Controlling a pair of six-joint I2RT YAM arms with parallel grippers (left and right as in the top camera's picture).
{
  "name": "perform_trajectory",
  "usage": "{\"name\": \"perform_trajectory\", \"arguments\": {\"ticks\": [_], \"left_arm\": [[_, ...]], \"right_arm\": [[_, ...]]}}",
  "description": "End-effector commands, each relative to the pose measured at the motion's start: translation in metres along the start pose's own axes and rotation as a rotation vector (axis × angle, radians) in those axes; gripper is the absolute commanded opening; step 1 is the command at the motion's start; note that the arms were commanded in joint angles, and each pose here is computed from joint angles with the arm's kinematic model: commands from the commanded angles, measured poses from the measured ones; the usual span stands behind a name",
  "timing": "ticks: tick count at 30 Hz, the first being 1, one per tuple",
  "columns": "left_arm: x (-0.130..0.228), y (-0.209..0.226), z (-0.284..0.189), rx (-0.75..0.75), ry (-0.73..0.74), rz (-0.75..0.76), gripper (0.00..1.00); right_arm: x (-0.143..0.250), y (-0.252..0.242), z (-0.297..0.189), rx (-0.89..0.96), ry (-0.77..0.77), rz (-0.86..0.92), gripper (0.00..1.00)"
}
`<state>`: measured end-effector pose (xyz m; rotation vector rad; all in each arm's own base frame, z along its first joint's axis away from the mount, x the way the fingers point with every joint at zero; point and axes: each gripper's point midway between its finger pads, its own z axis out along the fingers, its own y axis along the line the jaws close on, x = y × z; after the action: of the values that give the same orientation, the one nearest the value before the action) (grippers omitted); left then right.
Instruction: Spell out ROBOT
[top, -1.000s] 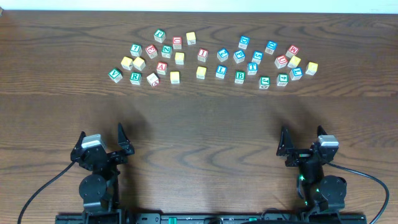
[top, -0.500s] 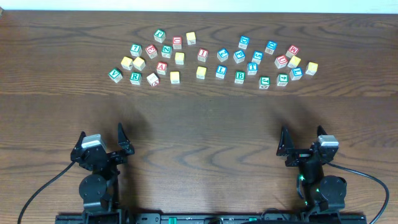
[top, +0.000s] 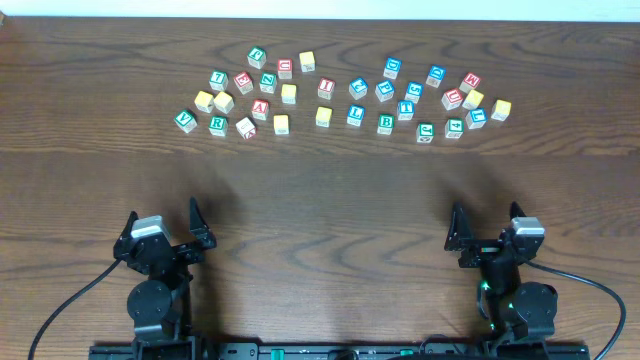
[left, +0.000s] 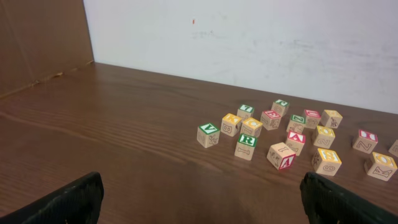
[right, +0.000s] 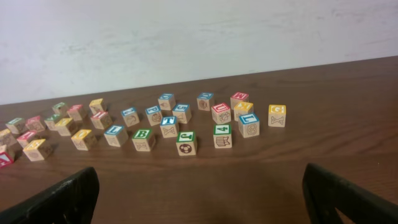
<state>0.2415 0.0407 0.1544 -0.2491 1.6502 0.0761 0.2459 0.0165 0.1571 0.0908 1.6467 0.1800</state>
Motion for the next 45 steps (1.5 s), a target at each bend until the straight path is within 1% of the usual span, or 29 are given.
{"name": "perform_trajectory", "arguments": {"ticks": [1, 6, 12, 18, 24, 38, 45], "left_arm": [[0.017, 0.005, 0.001, -0.019, 0.052, 0.026, 1.00], [0.014, 0.004, 0.001, -0.014, 0.043, 0.024, 0.99], [0.000, 0.002, 0.001, -0.008, -0.016, 0.018, 0.99], [-0.001, 0.002, 0.001, -0.007, -0.019, 0.014, 0.99], [-0.007, 0.001, 0.000, -0.007, -0.032, 0.013, 0.99], [-0.018, 0.000, -0.002, -0.006, -0.041, 0.012, 0.99], [-0.029, -0.001, -0.003, -0.005, -0.045, 0.011, 0.99]], "right_arm": [[0.001, 0.000, 0.000, -0.002, 0.002, -0.003, 0.99], [0.001, 0.000, 0.000, -0.001, 0.002, -0.003, 0.99], [0.001, 0.000, 0.000, -0.002, 0.001, -0.005, 0.99], [-0.001, 0.000, 0.000, -0.004, -0.008, -0.015, 0.99], [-0.002, 0.000, 0.000, -0.003, -0.010, -0.086, 0.99], [-0.018, 0.003, -0.002, -0.010, -0.061, -0.085, 0.99], [-0.029, 0.005, -0.003, -0.015, -0.095, -0.085, 0.99]]}}
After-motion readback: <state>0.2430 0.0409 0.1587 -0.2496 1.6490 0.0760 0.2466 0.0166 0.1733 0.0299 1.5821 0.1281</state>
